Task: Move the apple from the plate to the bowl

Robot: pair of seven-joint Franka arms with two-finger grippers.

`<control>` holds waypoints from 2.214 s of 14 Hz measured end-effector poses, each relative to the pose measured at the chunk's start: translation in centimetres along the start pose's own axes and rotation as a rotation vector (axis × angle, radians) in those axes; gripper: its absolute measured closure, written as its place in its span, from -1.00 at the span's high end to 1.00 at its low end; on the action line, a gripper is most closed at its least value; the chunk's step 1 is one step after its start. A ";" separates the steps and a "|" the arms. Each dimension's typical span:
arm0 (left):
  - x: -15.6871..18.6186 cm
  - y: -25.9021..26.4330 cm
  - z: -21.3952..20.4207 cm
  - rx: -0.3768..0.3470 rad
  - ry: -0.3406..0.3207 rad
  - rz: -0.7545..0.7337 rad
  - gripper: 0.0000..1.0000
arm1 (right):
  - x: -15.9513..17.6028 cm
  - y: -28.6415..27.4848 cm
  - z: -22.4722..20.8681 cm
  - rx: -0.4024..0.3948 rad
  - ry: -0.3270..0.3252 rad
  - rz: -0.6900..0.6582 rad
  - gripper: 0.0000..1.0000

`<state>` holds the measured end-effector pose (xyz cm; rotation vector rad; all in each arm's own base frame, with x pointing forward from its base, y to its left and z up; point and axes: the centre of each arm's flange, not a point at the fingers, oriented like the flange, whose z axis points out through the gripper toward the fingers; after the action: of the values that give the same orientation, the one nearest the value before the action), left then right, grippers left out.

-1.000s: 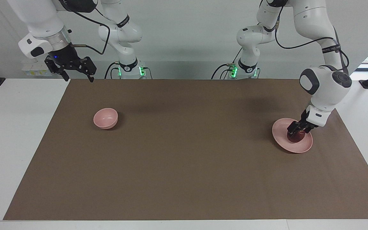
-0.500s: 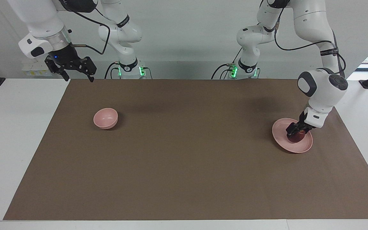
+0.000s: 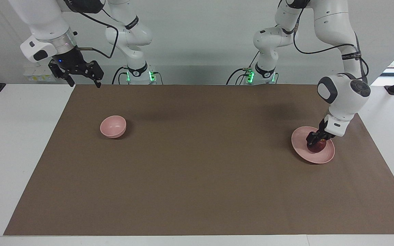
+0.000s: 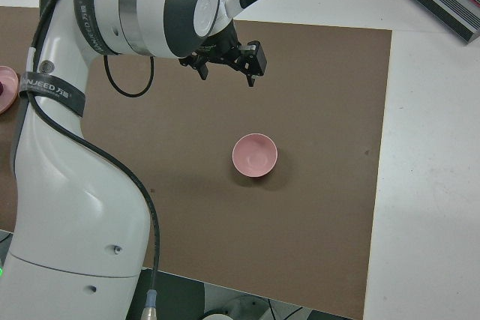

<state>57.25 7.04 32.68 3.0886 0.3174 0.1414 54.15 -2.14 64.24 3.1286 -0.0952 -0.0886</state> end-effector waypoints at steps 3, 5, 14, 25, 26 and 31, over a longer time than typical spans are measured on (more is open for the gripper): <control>0.0 0.4 0.0 -0.001 0.000 0.007 0.44 | 0.0 -0.2 0.0 0.000 0.000 -0.003 1.00; 0.1 1.1 -0.1 -0.004 0.004 0.019 0.44 | 0.0 -0.2 0.0 0.000 0.000 -0.004 1.00; 3.4 3.8 -10.2 -0.152 -0.006 0.004 0.44 | -0.1 -2.4 0.9 0.149 -0.035 0.075 1.00; 0.6 8.1 -17.9 -0.763 -0.057 -0.056 0.44 | -0.2 -9.5 3.8 0.439 -0.175 0.307 1.00; 0.5 8.4 -18.5 -0.803 -0.054 -0.063 0.44 | 0.0 -10.4 4.0 0.465 -0.187 0.342 1.00; -0.6 10.7 -20.8 -0.976 -0.086 -0.076 0.44 | 0.1 -15.7 4.3 0.533 -0.206 0.507 1.00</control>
<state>56.87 -3.02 53.75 2.1078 0.2539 0.1128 54.99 13.46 59.76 3.4615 -1.0673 -0.4425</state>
